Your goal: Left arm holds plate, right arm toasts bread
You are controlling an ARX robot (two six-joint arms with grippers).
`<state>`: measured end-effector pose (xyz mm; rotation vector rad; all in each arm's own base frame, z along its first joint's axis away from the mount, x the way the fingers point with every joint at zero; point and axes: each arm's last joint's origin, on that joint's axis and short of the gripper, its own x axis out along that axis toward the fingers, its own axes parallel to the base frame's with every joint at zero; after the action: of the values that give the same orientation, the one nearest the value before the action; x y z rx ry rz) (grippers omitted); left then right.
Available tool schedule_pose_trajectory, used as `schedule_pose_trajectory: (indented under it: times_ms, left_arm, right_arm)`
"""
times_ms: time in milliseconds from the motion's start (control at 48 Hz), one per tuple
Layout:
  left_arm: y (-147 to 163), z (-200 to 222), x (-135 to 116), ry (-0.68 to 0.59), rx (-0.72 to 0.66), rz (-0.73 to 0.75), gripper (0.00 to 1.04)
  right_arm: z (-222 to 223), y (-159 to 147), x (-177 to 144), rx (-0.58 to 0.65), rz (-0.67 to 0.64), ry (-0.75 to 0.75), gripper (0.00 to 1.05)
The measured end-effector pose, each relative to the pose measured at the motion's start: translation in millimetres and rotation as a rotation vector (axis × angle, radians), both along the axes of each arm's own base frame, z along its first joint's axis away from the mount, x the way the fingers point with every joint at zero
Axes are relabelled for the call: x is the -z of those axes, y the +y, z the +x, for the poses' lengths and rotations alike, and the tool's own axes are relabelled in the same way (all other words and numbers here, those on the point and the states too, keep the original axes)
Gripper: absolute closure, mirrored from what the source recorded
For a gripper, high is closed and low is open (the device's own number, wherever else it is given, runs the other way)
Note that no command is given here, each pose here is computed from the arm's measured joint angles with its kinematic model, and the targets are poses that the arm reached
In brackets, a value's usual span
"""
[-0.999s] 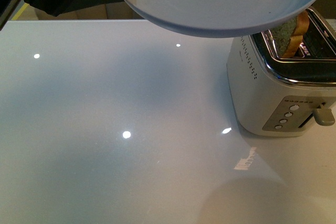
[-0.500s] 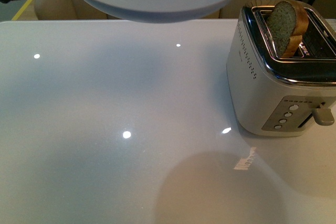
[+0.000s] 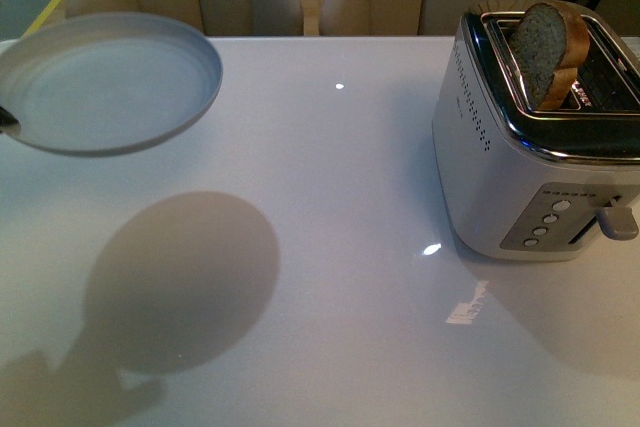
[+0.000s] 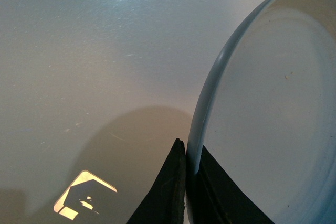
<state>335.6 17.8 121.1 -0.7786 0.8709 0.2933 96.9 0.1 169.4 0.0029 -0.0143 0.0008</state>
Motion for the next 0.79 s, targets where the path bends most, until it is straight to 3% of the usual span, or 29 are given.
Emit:
schedule_pose_trajectory:
  times_ms: [333,791]
  left_arm:
    - [28.6,-16.9,98.1,0.110,-0.155,-0.068,1.02]
    - [34.9,-27.7,144.7,0.099,-0.135,-0.078,1.02]
  right_arm:
    - [0.0,0.0,0.0,0.000,0.000,0.000,0.09]
    - [0.0,0.0,0.0,0.000,0.000,0.000,0.09]
